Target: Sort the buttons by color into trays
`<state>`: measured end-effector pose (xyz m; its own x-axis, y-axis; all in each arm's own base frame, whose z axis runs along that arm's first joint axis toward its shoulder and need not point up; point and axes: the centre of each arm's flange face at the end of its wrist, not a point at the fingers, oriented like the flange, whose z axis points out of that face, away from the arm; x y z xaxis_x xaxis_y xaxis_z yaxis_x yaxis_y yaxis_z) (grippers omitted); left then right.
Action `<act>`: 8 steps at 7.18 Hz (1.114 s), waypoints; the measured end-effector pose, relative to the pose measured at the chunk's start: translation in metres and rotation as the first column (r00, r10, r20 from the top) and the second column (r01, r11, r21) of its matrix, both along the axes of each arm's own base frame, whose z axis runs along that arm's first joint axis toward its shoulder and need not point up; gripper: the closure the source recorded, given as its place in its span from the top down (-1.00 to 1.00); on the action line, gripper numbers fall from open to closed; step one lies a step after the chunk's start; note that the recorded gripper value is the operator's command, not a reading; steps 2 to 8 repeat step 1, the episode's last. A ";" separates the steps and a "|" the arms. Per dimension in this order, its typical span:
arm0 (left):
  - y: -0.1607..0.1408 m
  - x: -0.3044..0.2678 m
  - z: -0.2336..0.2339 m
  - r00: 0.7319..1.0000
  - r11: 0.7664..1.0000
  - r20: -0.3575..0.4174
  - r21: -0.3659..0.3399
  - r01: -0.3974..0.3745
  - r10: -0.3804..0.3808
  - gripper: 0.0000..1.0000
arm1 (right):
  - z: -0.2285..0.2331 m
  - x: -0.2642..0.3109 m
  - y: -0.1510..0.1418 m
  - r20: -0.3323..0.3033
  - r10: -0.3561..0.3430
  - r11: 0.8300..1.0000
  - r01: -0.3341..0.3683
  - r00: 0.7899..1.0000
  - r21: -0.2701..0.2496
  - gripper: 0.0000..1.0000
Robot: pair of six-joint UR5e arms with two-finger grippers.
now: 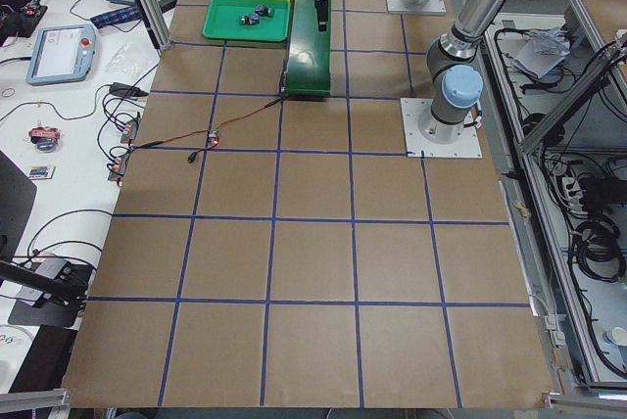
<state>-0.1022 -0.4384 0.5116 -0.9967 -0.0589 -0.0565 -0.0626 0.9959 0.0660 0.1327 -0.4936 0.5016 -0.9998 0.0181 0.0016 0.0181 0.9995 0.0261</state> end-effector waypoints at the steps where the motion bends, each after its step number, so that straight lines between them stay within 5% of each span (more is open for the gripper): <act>1: 0.000 0.000 0.000 1.000 1.000 -0.001 0.001 -0.004 0.004 1.00 | 0.001 0.000 0.001 0.001 -0.001 1.000 0.001 1.000 -0.002 1.00; 8: 0.000 0.000 0.000 1.000 1.000 -0.001 0.001 -0.004 0.004 1.00 | 0.001 0.000 0.001 0.001 -0.001 1.000 0.001 1.000 -0.002 1.00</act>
